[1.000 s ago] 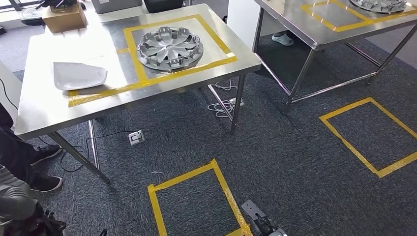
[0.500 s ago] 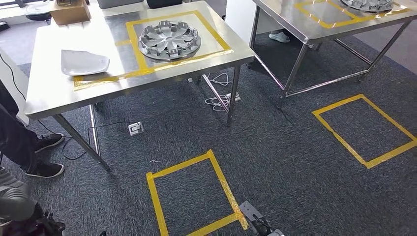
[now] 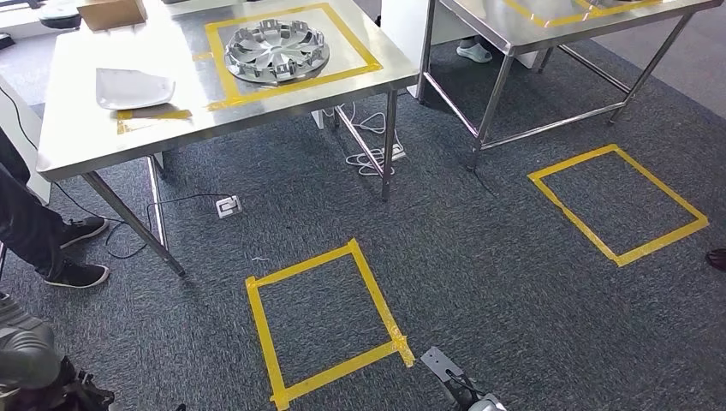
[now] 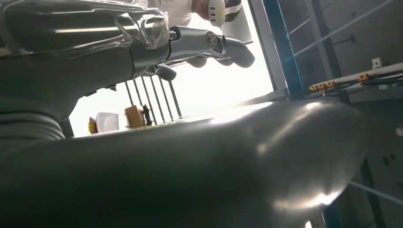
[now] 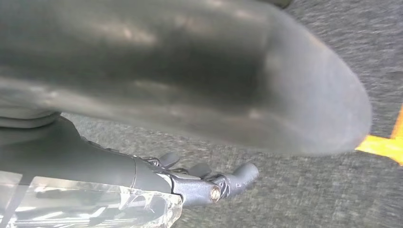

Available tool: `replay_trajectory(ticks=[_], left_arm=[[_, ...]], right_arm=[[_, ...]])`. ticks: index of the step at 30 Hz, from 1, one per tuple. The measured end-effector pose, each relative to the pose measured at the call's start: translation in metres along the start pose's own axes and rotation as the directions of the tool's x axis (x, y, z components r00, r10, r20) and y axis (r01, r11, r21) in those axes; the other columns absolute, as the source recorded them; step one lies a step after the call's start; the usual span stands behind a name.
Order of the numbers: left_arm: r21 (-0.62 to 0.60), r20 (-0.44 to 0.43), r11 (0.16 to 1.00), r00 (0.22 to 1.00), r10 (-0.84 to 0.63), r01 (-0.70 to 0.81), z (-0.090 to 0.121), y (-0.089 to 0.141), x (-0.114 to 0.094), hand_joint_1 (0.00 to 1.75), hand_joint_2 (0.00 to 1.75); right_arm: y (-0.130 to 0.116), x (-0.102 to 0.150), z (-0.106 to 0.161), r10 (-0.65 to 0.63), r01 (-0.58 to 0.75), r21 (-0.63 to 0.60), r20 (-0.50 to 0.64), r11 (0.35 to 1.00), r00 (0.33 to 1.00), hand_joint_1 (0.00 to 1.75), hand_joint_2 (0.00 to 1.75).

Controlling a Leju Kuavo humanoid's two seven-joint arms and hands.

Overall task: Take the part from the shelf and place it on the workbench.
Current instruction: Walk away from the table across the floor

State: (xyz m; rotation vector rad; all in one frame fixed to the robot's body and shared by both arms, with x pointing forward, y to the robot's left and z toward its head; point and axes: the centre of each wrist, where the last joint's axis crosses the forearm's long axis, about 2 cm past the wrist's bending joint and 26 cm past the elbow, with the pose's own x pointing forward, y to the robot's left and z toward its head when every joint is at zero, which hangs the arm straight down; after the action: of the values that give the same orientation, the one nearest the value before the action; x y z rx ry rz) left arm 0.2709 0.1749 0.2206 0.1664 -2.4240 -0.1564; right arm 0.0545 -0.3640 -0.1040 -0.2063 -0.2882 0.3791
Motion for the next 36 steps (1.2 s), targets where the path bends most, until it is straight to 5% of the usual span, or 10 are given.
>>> replay_trajectory(ticks=[31,34,36], left_arm=[[-0.009,-0.023,0.999,0.999,0.031,-0.031,0.002,-0.001,0.002,0.0,0.0],[-0.113,-0.107,0.992,0.993,0.042,-0.054,0.008,-0.005,0.0,0.0,0.0],[-0.311,-0.183,0.95,0.983,-0.023,-0.036,0.021,-0.012,-0.003,0.0,0.0]], right_arm=[[-0.002,-0.002,0.0,-0.001,0.001,-0.001,-0.009,1.0,1.0,0.0,0.0],[0.0,-0.003,0.001,-0.017,0.017,0.002,-0.007,1.0,1.0,0.0,0.0],[0.001,-0.005,0.001,-0.027,0.027,0.011,-0.004,1.0,1.0,0.0,0.0]])
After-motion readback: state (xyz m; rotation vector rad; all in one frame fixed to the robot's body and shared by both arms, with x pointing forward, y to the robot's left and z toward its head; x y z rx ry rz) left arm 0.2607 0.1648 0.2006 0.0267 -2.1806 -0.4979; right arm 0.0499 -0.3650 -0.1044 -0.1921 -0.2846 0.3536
